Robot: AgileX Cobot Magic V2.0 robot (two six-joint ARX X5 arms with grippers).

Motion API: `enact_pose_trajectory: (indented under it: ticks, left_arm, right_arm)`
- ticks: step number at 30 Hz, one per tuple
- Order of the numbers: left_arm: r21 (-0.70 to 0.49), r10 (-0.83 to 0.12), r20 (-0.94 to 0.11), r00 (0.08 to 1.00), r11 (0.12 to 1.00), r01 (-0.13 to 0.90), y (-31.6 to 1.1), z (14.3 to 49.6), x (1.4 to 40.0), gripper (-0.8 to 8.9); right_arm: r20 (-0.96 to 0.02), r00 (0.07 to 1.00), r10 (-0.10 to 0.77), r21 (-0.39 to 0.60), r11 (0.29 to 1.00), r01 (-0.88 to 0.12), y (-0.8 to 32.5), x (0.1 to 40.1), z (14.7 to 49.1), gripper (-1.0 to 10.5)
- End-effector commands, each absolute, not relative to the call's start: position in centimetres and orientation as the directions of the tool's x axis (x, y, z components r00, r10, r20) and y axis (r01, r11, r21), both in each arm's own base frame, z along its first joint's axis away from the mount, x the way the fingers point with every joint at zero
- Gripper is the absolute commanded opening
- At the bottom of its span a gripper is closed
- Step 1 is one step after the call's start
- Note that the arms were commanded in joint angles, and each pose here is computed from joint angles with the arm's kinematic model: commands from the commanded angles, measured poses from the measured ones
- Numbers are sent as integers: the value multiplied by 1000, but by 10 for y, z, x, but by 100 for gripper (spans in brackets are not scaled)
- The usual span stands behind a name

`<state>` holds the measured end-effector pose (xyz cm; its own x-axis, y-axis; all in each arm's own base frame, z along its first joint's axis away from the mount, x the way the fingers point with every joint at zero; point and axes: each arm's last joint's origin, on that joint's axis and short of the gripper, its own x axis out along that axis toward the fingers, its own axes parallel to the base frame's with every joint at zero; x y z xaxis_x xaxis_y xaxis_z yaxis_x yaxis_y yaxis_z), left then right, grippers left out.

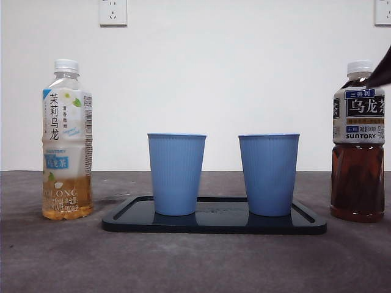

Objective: Pour the drink into the cup

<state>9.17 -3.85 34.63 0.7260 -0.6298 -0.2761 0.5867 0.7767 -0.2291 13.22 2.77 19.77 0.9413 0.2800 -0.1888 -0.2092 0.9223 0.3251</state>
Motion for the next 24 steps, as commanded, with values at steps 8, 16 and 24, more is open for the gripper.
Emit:
enact_pose_trajectory:
  ticks: [8, 16, 24]
  left_arm:
    - [-208, -653, -284, 702, 757, 620, -42, 348, 91, 466]
    - [-208, -664, -290, 689, 747, 632, -43, 347, 90, 466]
    - [-208, -671, -290, 683, 740, 639, -44, 347, 89, 466]
  right_arm:
    - [-189, 940, 285, 250, 939, -235, 32, 152, 179, 553]
    - [-152, 946, 286, 230, 941, -248, 36, 171, 172, 553]
    - [-130, 950, 285, 225, 941, -251, 39, 187, 160, 552]
